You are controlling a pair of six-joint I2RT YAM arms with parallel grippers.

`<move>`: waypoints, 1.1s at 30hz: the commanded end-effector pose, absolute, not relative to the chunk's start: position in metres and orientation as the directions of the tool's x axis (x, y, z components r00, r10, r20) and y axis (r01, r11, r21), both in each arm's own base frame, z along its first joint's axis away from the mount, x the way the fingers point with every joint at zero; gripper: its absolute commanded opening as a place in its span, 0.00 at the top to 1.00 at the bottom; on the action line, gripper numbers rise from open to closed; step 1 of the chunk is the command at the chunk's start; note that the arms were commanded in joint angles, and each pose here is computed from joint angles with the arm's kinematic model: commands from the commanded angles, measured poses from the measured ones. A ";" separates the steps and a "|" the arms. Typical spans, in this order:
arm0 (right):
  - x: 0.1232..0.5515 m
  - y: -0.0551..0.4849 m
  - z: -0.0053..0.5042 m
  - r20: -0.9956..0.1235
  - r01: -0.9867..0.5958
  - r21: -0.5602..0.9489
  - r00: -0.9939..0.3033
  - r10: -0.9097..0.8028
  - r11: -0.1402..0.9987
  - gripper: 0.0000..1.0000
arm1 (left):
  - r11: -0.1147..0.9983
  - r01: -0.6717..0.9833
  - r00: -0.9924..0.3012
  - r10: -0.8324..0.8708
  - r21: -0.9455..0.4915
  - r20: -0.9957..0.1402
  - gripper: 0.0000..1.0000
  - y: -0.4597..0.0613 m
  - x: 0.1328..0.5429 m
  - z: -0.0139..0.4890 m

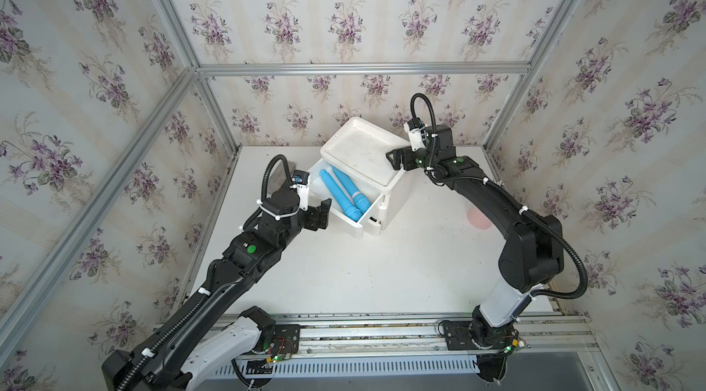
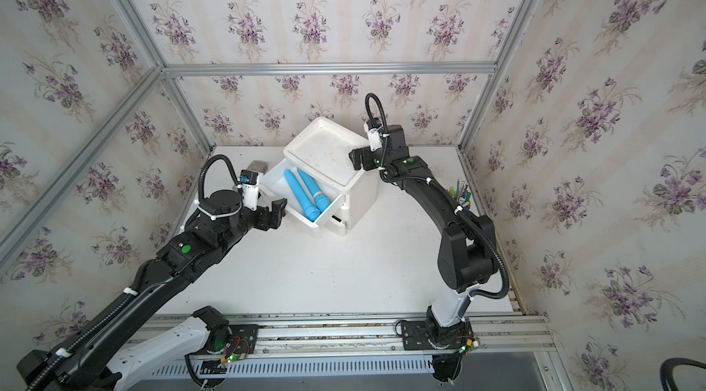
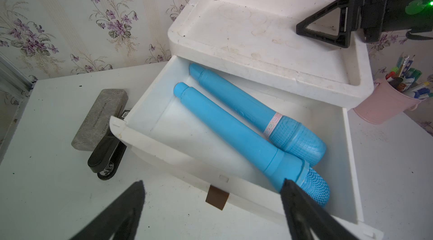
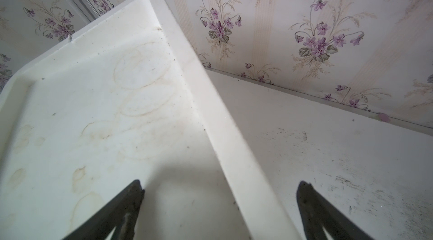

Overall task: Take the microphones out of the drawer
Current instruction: Open the drawer in the storage box, then pick up the microphone from the drawer.

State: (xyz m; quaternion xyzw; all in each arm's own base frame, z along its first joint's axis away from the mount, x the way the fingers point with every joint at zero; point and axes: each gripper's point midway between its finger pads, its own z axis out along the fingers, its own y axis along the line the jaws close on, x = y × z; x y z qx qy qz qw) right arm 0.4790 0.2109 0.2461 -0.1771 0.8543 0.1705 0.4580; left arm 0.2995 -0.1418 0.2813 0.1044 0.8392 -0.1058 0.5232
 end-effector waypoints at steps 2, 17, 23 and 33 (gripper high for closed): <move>0.465 0.197 0.210 -0.756 -0.431 0.087 -0.616 -0.223 0.898 0.00 | 0.961 0.271 -0.486 0.093 -0.049 -0.869 0.01 -0.144 0.308 0.279; 0.462 0.196 0.213 -0.753 -0.440 0.084 -0.616 -0.233 0.894 0.00 | 0.978 0.157 -0.627 -0.008 -0.137 -0.779 0.01 -0.158 0.336 0.293; 0.462 0.198 0.212 -0.753 -0.443 0.091 -0.617 -0.230 0.892 0.00 | 0.964 0.110 -0.693 -0.100 -0.242 -0.714 0.01 -0.165 0.336 0.289; 0.461 0.198 0.214 -0.755 -0.447 0.093 -0.614 -0.230 0.890 0.00 | 0.950 0.093 -0.790 -0.111 -0.297 -0.603 0.01 -0.186 0.348 0.270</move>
